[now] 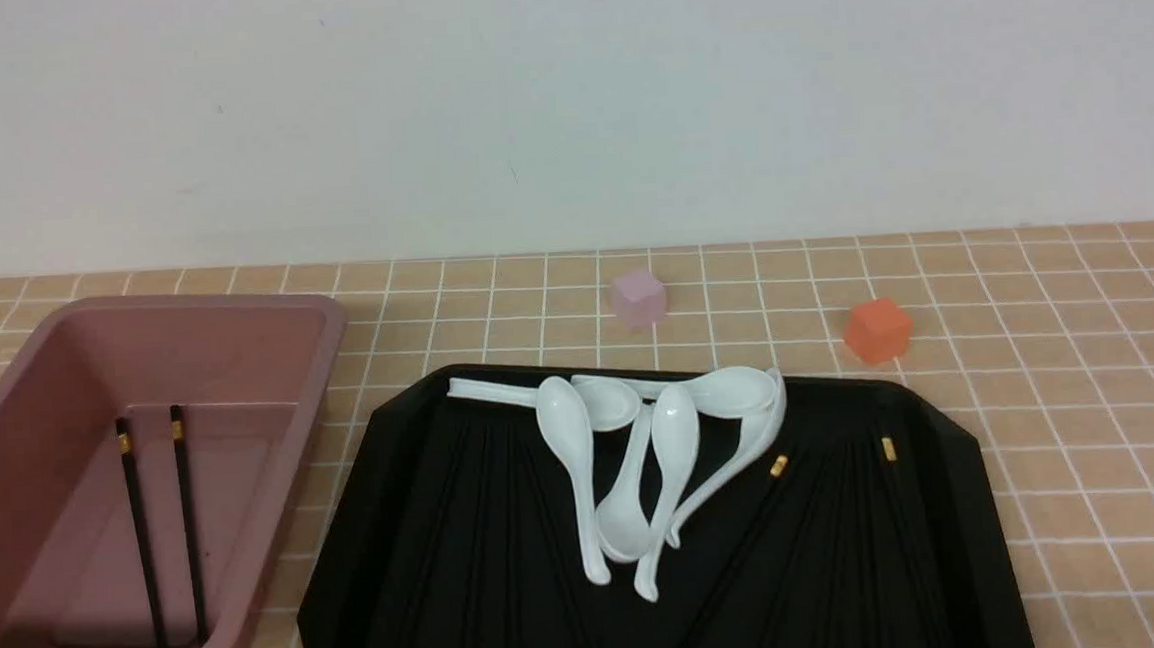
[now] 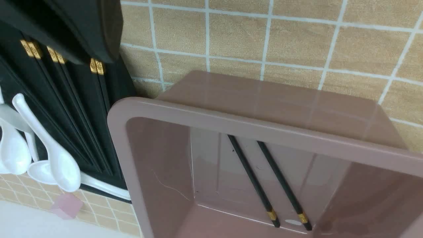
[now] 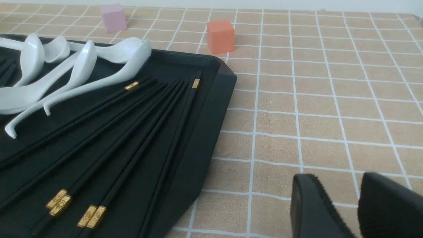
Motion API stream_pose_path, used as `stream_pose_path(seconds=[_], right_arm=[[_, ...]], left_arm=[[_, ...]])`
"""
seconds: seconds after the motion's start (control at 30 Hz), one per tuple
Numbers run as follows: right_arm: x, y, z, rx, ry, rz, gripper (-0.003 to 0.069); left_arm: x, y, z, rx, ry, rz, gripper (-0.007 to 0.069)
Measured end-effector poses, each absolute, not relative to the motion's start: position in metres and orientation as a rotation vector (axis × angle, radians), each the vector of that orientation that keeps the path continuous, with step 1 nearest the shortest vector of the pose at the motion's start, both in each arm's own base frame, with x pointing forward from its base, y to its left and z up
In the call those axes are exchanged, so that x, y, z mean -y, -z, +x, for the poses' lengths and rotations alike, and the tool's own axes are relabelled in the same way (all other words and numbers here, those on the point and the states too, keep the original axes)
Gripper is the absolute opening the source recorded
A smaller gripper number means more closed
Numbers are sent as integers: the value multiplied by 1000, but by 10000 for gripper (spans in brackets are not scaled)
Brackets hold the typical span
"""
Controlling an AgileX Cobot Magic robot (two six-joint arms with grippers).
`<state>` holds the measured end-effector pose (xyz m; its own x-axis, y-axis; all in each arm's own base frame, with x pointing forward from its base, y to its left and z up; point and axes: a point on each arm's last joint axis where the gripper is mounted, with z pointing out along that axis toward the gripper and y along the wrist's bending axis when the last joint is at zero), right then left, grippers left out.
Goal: On brown tablecloth take chopsticks from black tray and put them in box.
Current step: 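Reach over to the black tray and grasp a pair of chopsticks with the left gripper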
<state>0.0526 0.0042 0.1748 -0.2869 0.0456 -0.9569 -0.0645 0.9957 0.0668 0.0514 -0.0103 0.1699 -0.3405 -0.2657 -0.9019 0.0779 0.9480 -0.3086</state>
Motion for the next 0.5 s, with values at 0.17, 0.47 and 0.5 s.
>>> stream_pose_path(seconds=[0.17, 0.47, 0.5], right_arm=[[-4, -175, 53, -1859, -107, -14, 240], [-4, -175, 53, -1859, -108, -13, 240], [-4, -175, 53, -1859, -108, -13, 240]], left_arm=[[10, -170, 51, -1888, 353, -137, 56], [10, -170, 51, -1888, 353, -137, 61], [10, -170, 51, -1888, 353, -137, 65]])
